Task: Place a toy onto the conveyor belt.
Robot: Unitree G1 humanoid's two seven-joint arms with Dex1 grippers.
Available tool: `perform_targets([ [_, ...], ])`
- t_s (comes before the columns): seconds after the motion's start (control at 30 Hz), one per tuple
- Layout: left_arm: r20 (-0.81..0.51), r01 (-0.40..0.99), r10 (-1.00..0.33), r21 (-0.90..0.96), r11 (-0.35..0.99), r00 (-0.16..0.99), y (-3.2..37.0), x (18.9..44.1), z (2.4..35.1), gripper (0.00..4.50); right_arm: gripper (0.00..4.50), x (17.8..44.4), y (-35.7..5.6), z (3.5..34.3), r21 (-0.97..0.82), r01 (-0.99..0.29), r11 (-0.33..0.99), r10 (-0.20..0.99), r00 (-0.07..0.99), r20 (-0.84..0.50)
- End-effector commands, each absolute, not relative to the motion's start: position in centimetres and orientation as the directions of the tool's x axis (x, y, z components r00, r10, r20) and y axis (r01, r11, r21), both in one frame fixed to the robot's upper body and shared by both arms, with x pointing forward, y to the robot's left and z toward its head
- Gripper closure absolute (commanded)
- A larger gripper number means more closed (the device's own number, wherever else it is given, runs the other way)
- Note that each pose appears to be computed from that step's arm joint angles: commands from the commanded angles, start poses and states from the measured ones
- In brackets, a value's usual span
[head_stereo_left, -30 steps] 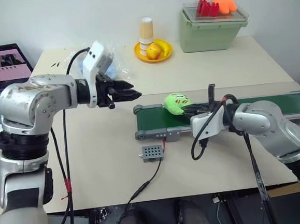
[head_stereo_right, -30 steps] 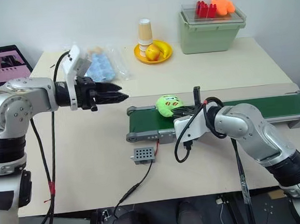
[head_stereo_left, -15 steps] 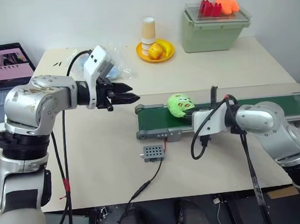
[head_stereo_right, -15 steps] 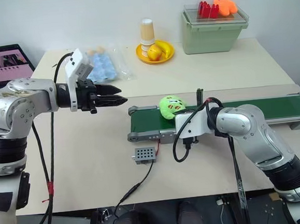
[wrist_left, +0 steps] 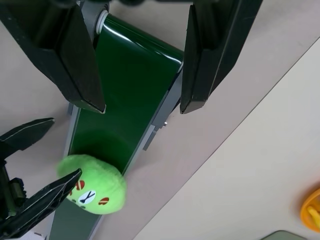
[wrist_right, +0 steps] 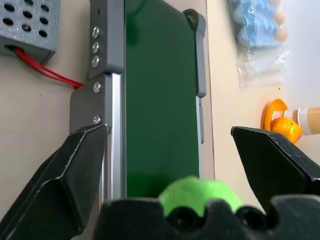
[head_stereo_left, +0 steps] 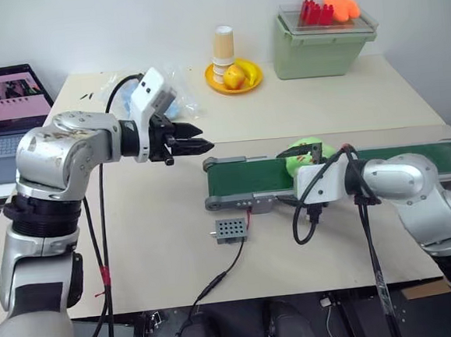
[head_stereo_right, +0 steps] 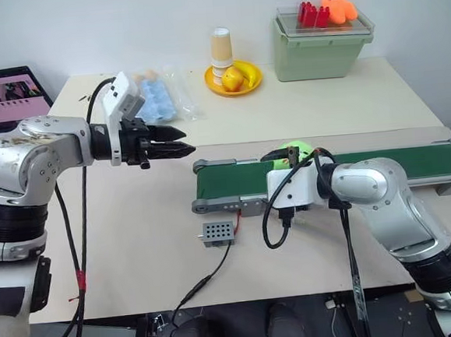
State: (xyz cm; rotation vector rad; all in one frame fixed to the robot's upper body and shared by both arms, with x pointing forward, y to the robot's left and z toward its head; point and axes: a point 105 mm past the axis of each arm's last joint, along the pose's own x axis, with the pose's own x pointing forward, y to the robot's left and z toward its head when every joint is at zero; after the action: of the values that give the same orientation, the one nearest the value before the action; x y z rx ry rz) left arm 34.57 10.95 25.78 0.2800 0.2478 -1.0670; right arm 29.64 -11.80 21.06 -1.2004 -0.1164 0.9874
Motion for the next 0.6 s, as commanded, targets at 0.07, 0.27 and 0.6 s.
perform_targets([
  [0.07, -0.302, 0.890, -0.837, 0.158, 0.429, 0.457, 10.7, 34.2, 27.3, 1.99, 0.06, 28.7, -11.4, 25.3, -0.772, -0.612, 0.172, 0.751, 0.589, -0.300],
  [0.27, -0.288, 0.906, -0.860, 0.177, 0.386, 0.422, 11.5, 33.2, 27.5, 1.99, 0.06, 28.2, -12.7, 28.4, -0.531, -0.758, 0.378, 0.793, 0.561, -0.237],
  [0.6, -0.271, 0.935, -0.909, 0.247, 0.253, 0.317, 12.4, 29.5, 25.5, 1.99, 0.06, 28.1, -18.3, 30.0, -0.277, -0.763, 0.584, 0.727, 0.643, -0.238],
])
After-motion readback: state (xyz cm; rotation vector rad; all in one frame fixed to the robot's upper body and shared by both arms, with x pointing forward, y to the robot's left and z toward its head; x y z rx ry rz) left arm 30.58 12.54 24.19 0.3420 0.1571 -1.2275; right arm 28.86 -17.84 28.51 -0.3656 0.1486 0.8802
